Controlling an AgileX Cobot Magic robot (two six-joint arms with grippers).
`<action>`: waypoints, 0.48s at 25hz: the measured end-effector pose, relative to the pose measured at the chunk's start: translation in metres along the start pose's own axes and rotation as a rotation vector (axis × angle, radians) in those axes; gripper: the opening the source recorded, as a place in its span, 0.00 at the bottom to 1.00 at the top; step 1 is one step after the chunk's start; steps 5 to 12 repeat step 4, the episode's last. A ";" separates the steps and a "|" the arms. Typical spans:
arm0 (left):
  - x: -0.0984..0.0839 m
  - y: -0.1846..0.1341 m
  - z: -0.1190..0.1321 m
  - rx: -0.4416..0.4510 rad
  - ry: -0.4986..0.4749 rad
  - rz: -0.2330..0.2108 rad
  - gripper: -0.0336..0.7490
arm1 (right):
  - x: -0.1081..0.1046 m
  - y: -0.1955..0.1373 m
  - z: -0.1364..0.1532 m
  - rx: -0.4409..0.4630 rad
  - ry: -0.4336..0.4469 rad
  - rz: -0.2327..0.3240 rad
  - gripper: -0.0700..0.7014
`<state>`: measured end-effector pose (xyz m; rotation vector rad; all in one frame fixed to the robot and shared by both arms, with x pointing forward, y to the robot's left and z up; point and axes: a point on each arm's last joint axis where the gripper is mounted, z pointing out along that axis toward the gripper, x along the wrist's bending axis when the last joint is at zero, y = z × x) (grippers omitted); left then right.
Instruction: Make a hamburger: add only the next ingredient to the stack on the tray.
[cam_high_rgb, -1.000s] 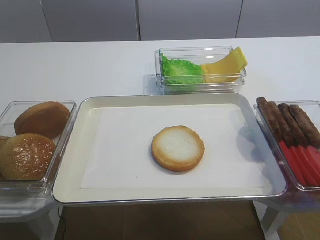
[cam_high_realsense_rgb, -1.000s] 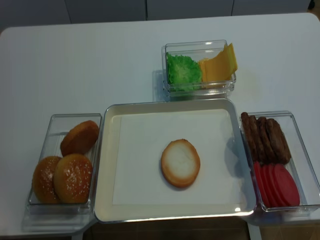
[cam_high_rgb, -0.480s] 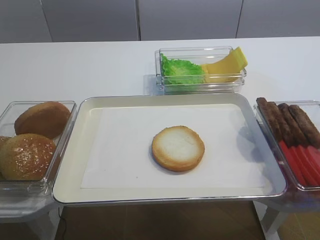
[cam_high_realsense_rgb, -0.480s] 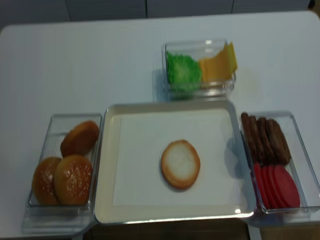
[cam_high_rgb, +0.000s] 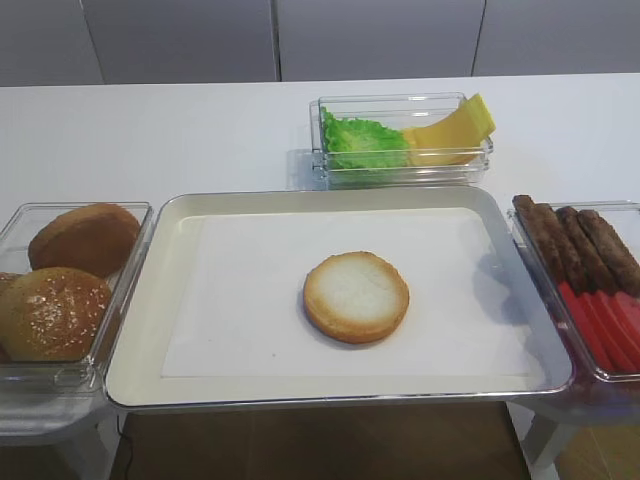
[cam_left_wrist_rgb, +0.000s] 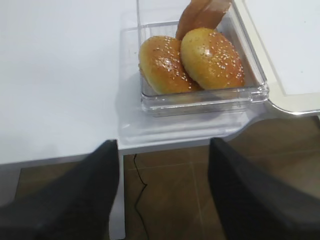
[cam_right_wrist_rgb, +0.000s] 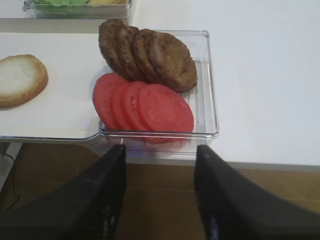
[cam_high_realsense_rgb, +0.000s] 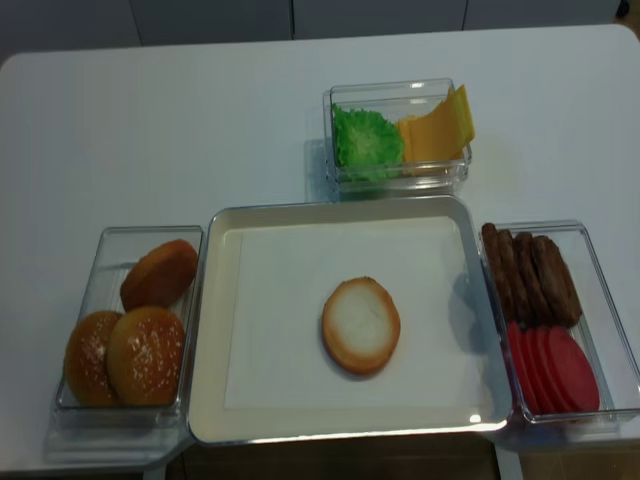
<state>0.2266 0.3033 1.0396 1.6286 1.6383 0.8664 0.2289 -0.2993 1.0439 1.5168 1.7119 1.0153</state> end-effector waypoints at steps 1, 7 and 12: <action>0.000 0.000 0.000 -0.003 0.000 0.000 0.58 | 0.000 0.000 0.000 0.000 0.000 0.000 0.55; 0.000 0.000 0.000 -0.005 0.000 -0.001 0.58 | 0.000 0.000 0.000 0.000 0.000 0.000 0.55; 0.000 0.000 0.000 -0.005 0.000 -0.001 0.58 | 0.000 0.000 0.000 0.000 0.000 0.000 0.55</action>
